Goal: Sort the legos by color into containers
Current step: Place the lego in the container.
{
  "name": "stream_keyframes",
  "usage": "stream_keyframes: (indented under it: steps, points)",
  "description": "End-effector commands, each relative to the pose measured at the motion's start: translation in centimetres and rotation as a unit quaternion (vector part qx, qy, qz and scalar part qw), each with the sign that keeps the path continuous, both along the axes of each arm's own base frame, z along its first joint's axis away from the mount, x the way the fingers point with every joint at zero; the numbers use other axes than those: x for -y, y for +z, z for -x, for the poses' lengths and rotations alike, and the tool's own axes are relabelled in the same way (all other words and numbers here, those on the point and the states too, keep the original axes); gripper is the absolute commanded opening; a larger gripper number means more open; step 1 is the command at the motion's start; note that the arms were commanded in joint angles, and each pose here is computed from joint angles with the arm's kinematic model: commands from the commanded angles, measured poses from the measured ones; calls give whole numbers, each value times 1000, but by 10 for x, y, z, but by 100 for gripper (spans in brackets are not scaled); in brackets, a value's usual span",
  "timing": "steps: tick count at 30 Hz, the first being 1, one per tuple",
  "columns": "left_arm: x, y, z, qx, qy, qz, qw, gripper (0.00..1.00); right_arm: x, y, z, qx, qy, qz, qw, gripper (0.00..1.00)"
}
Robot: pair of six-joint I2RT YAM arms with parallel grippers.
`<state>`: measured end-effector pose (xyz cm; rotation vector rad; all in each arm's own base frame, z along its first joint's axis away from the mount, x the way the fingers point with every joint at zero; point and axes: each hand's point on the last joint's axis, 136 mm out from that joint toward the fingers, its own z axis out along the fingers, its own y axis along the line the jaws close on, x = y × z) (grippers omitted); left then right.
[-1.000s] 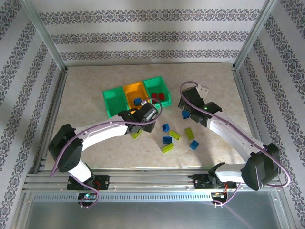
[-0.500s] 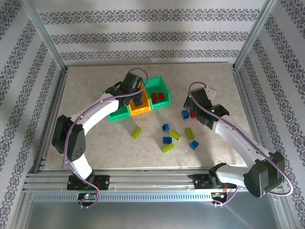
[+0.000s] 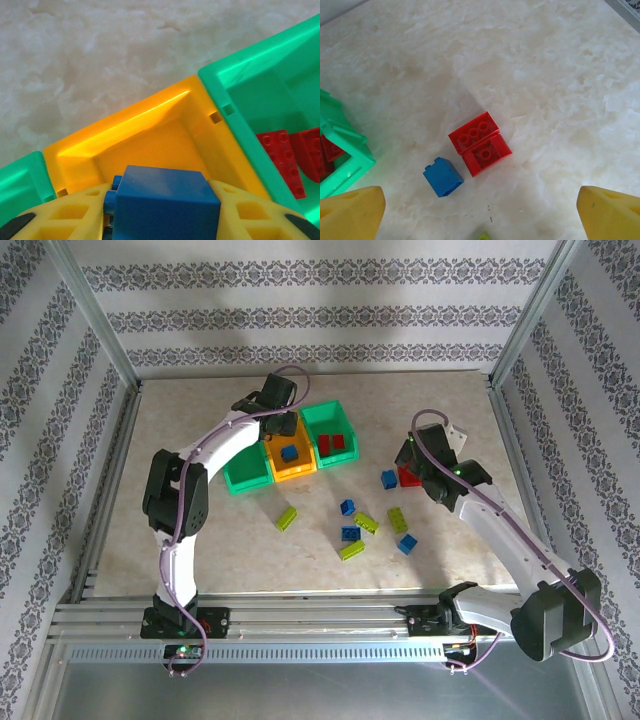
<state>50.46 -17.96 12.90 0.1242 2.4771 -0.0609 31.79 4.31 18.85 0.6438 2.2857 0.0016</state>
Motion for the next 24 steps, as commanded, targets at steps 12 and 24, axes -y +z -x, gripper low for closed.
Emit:
stream_keyframes:
  steps: [12, 24]
  points:
    - [-8, -31, 2, -39, 10, -17, 999, 46, 12, -49, 4, -61, -32, -7, 998, 98]
    - [-11, -19, 4, -23, 17, -14, 999, 61, 15, -87, -2, -110, -41, -14, 993, 98]
